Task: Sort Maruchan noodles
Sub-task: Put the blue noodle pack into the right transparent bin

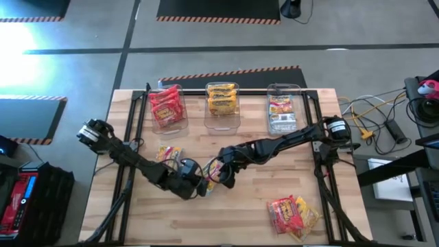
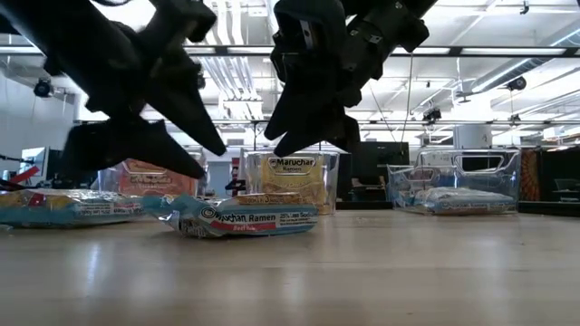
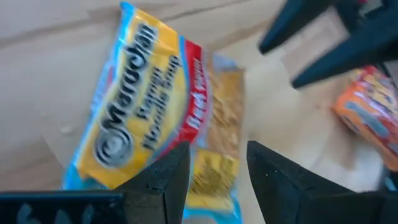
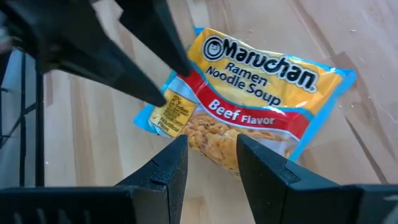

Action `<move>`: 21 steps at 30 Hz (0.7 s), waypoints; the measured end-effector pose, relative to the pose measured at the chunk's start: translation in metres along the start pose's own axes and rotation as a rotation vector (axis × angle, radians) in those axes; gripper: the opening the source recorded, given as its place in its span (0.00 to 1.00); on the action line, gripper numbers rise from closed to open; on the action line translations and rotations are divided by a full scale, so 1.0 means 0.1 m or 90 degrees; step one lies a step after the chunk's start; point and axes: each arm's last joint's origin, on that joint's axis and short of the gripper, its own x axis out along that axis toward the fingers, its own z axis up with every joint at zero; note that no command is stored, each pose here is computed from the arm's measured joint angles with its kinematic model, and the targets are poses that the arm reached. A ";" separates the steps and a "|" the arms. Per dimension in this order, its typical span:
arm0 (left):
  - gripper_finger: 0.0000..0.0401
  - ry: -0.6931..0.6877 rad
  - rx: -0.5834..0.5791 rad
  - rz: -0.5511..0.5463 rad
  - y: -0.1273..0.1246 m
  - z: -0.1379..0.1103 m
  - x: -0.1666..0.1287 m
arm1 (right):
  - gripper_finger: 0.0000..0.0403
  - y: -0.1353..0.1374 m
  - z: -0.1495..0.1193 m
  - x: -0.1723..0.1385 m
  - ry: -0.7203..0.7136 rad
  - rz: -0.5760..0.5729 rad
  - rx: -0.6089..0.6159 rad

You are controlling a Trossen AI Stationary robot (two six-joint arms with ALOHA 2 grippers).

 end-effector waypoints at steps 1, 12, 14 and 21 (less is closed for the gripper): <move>0.36 -0.002 -0.001 0.006 0.01 0.02 0.02 | 0.31 -0.01 0.00 0.00 0.000 -0.001 0.001; 0.36 0.063 0.005 0.022 0.09 -0.05 0.13 | 0.31 -0.09 -0.04 -0.01 0.040 -0.033 0.006; 0.36 0.072 0.006 0.021 0.11 -0.06 0.12 | 0.31 -0.13 -0.05 -0.01 0.051 -0.044 0.010; 0.35 0.096 0.022 0.025 0.13 -0.13 0.09 | 0.33 -0.26 -0.01 -0.04 0.064 -0.063 0.034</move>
